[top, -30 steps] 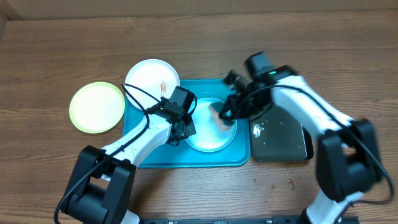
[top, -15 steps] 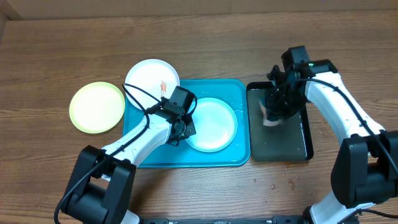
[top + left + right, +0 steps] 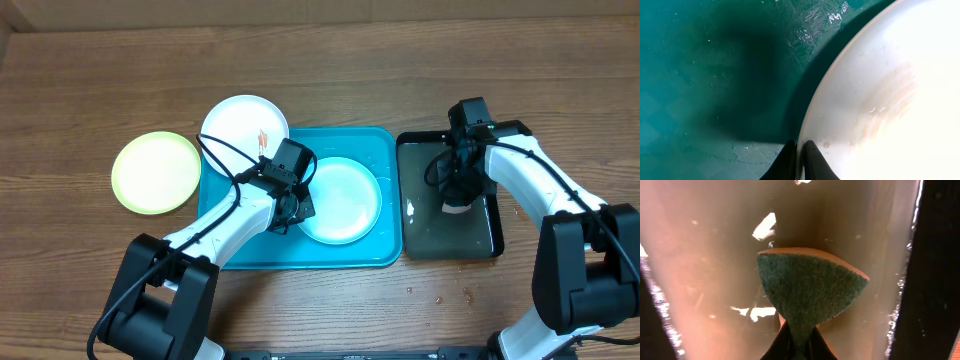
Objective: Clean dirty plates on tray and stack at the side
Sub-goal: 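Return sponge to black tray and retract right arm to the right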
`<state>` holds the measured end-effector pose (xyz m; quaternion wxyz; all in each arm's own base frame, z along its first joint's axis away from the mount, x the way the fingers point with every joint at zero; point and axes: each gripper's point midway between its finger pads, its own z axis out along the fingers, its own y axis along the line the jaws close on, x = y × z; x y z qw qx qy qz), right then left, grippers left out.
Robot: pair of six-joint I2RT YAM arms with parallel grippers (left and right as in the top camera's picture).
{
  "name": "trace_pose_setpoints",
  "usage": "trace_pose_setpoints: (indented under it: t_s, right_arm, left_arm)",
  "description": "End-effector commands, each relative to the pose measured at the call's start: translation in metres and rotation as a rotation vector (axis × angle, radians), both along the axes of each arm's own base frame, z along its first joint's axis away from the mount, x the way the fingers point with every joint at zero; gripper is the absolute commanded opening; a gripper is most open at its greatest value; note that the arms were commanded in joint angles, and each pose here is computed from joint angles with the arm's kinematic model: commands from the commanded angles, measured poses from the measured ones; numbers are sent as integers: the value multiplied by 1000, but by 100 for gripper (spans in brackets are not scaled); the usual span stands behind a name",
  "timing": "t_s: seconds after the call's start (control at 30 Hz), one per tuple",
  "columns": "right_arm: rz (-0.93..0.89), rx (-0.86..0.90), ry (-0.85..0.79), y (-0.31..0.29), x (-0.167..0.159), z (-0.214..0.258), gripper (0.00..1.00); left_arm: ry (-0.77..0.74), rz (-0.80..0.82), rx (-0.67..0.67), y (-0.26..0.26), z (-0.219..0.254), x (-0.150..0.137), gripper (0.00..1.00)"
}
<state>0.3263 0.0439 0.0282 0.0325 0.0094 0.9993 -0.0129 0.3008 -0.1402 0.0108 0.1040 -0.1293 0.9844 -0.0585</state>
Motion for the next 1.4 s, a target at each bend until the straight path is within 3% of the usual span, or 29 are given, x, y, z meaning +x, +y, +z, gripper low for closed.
trace_pose_setpoints:
  t_s: [0.0,0.07,0.3,0.47,0.57,0.67,0.87,0.97,1.17,1.37]
  right_arm:
    - [-2,-15,-19,-1,3,2,23]
    - [-1,3,-22,2,4,2,27]
    - [-22,46,-85,7,32,40,63]
    - [-145,29,-141,-21,52,70,69]
    - [-246,29,-145,-48,53,70,79]
    - [-341,37,-135,-75,49,67,100]
    - [-420,92,-131,-97,46,66,100]
    - [-433,90,-133,-102,45,66,100]
    - [-434,90,-133,-103,45,66,100]
    - [-434,90,-133,-103,45,66,100]
  left_arm:
    - [2,-22,-3,-2,0,-4,9]
    - [2,-22,-4,-2,0,-4,10]
    - [4,-22,-3,-1,-1,-4,22]
    - [15,-13,1,0,-5,-6,30]
    - [24,-2,1,1,-7,-6,32]
    - [27,4,-1,2,-8,-6,34]
    - [24,8,-3,2,-8,-6,21]
    - [24,8,-3,2,-8,-6,4]
    - [28,-10,-13,1,-8,-6,4]
    - [-8,-89,-115,-6,11,9,4]
